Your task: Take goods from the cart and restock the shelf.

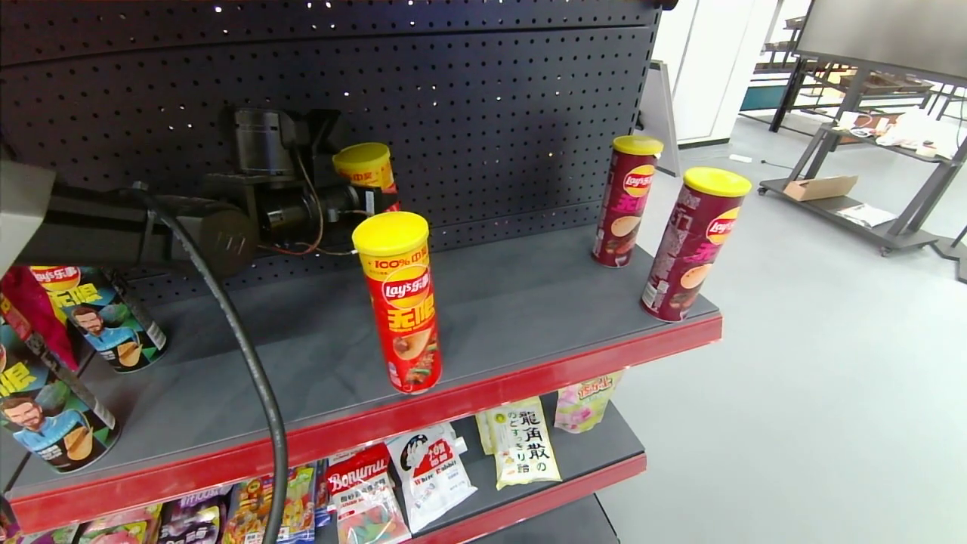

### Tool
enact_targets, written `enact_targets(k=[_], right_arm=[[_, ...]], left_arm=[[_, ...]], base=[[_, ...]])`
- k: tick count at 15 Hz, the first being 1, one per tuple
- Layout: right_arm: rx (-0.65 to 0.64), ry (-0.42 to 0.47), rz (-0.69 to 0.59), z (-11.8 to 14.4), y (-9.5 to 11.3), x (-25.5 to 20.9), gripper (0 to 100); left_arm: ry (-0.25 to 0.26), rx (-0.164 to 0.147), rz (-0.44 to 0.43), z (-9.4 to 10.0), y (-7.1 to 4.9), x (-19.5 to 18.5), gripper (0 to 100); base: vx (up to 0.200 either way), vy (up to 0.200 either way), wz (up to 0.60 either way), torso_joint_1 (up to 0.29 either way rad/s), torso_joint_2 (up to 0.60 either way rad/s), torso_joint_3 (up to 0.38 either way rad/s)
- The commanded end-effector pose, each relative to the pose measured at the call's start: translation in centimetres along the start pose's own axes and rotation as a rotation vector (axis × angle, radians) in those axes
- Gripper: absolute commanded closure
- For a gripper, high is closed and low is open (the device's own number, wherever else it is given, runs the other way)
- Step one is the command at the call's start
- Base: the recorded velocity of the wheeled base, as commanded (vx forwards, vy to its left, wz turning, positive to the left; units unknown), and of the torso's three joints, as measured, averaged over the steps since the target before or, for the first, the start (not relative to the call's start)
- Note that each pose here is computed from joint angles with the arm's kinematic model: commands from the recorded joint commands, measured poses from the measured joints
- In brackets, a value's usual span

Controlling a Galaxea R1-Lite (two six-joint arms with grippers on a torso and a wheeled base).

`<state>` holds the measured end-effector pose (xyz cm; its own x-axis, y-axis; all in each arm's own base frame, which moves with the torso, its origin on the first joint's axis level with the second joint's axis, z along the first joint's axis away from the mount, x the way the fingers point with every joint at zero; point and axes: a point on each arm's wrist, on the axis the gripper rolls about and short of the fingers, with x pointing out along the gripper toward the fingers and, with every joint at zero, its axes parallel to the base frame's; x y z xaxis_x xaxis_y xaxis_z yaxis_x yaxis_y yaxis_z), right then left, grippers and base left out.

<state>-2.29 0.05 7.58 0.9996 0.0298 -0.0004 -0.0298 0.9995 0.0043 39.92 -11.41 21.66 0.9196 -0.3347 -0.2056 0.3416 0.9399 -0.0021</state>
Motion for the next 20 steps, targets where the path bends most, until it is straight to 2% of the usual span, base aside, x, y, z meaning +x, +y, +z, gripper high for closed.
enact_targets(k=[1,3,20], right_arm=[[0.000,0.000,0.001,0.00,0.00,0.00,0],[0.000,0.000,0.001,0.00,0.00,0.00,0],[0.000,0.000,0.001,0.00,0.00,0.00,0]], left_arm=[[0.007,0.000,-0.002,-0.27,-0.06,0.25,100],[0.010,0.005,-0.011,-0.38,-0.43,0.36,100],[0.032,0.005,-0.028,-0.91,-0.96,0.48,100]], base=[[0.000,0.000,0.00,0.000,0.00,0.000],[0.000,0.000,0.00,0.000,0.00,0.000],[0.000,0.000,0.00,0.000,0.00,0.000]])
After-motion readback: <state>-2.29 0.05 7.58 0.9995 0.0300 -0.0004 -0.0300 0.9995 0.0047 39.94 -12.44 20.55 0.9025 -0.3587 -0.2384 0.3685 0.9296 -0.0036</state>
